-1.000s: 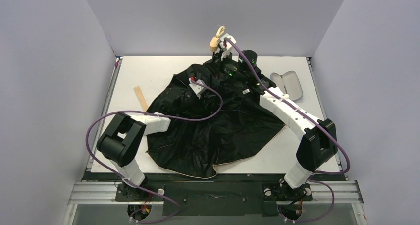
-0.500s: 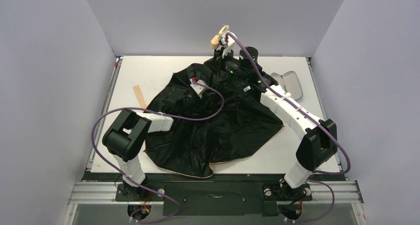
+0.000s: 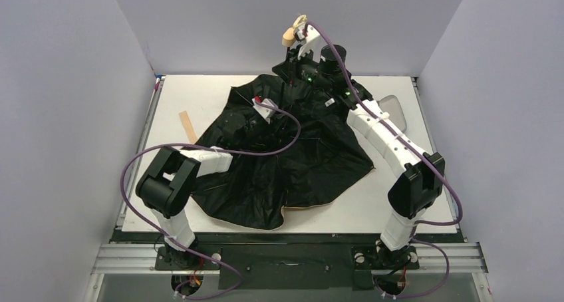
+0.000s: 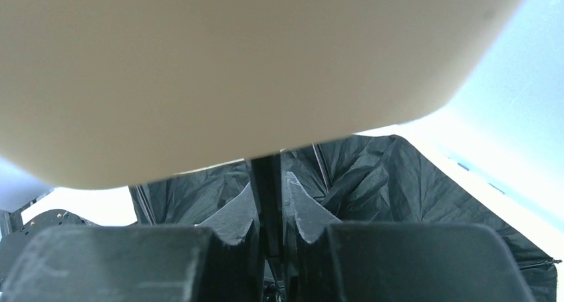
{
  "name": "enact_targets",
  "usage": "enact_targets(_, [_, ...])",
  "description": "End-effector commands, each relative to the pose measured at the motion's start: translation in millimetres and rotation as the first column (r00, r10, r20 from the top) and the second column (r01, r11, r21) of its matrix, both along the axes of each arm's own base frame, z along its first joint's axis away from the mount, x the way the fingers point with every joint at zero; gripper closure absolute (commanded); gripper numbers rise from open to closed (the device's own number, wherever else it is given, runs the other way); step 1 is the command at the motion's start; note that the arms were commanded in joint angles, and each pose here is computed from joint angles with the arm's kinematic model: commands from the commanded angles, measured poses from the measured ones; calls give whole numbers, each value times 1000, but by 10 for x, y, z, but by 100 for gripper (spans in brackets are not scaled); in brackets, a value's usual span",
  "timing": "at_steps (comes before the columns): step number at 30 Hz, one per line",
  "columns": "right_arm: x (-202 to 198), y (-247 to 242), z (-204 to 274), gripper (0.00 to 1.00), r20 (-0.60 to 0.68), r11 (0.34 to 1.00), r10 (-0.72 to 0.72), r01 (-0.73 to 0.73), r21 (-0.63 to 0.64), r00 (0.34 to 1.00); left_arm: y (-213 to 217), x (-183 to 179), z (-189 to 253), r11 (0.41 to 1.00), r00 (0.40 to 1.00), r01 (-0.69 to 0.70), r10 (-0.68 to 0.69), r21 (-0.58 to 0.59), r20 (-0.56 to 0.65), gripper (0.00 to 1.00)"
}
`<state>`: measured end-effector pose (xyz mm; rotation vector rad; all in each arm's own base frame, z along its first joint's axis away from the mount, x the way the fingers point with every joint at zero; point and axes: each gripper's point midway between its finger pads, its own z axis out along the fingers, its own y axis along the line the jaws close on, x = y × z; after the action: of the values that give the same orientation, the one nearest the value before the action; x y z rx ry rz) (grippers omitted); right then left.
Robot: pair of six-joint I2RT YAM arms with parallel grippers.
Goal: Open the umbrella
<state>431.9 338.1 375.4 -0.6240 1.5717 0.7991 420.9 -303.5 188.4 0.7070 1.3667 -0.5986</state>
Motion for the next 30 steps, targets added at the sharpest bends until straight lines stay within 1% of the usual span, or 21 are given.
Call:
enact_targets(1, [-486,-180,1830,100,370,951,-3,-112,289,929,197,-165,-804,987,957,-6,53,163,-285,76])
enact_targets(3, [-500,-200,1860,100,373,951,-4,-112,289,928,260,-226,-801,983,954,-8,62,182,-294,74])
enact_targets(6, [-550,-205,1862,100,374,952,9,-122,281,927,346,-324,-796,982,935,-27,91,188,-341,74])
enact_targets(9, [-597,-197,1783,100,358,955,33,-135,263,933,378,-375,-800,987,913,-81,130,142,-386,74])
enact_targets(10, [-601,-189,1731,100,345,957,41,-136,255,938,371,-440,-891,986,904,-85,136,143,-404,74])
enact_targets(13, [-631,-151,1453,100,304,966,69,-140,218,950,327,-414,-914,983,901,-159,182,89,-394,74])
enact_targets(14, [-654,-122,1390,100,302,970,79,-143,198,950,288,-463,-1056,982,892,-160,188,102,-410,74])
enact_targets(15, [-661,-115,1316,100,290,973,82,-139,184,954,291,-415,-1048,976,892,-200,219,88,-395,74])
enact_targets(16, [-678,-93,1297,100,295,975,86,-141,172,951,254,-442,-1185,973,879,-209,230,95,-418,74])
enact_targets(18, [-688,-75,1290,100,295,977,87,-140,162,951,232,-419,-1313,964,861,-253,261,79,-435,74])
enact_targets(19, [-688,-66,1313,100,298,977,87,-139,159,951,258,-428,-1445,958,848,-271,284,94,-448,74])
enact_targets(20, [-684,-66,1321,100,299,978,87,-138,154,950,233,-433,-1456,957,850,-278,285,83,-442,74])
enact_targets(21, [-684,-68,1352,100,304,979,85,-136,149,949,227,-489,-1589,957,845,-270,286,102,-452,74])
enact_targets(22, [-680,-74,1367,100,309,980,83,-133,146,947,215,-485,-1585,959,854,-269,282,93,-437,74])
enact_targets(23, [-673,-77,1346,100,311,982,83,-130,134,947,223,-533,-1677,960,853,-259,280,107,-441,74])
enact_targets(25, [-660,-80,1264,100,309,986,85,-124,109,947,210,-545,-1614,966,882,-239,257,94,-395,72])
enact_targets(26, [-637,-74,1160,100,293,988,86,-119,97,952,201,-530,-1545,969,898,-231,248,91,-364,68])
enact_targets(27, [-639,-82,1122,100,295,989,85,-116,88,952,194,-501,-1391,971,910,-231,240,70,-337,66])
enact_targets(28, [-619,-79,974,100,276,992,86,-110,70,957,197,-483,-1278,972,924,-228,236,65,-301,61])
enact_targets(29, [-605,-78,889,100,281,993,90,-107,46,955,192,-469,-1068,974,939,-224,226,39,-261,56])
enact_targets(30, [-591,-78,699,100,262,994,97,-104,14,960,177,-480,-962,978,950,-206,209,38,-234,54])
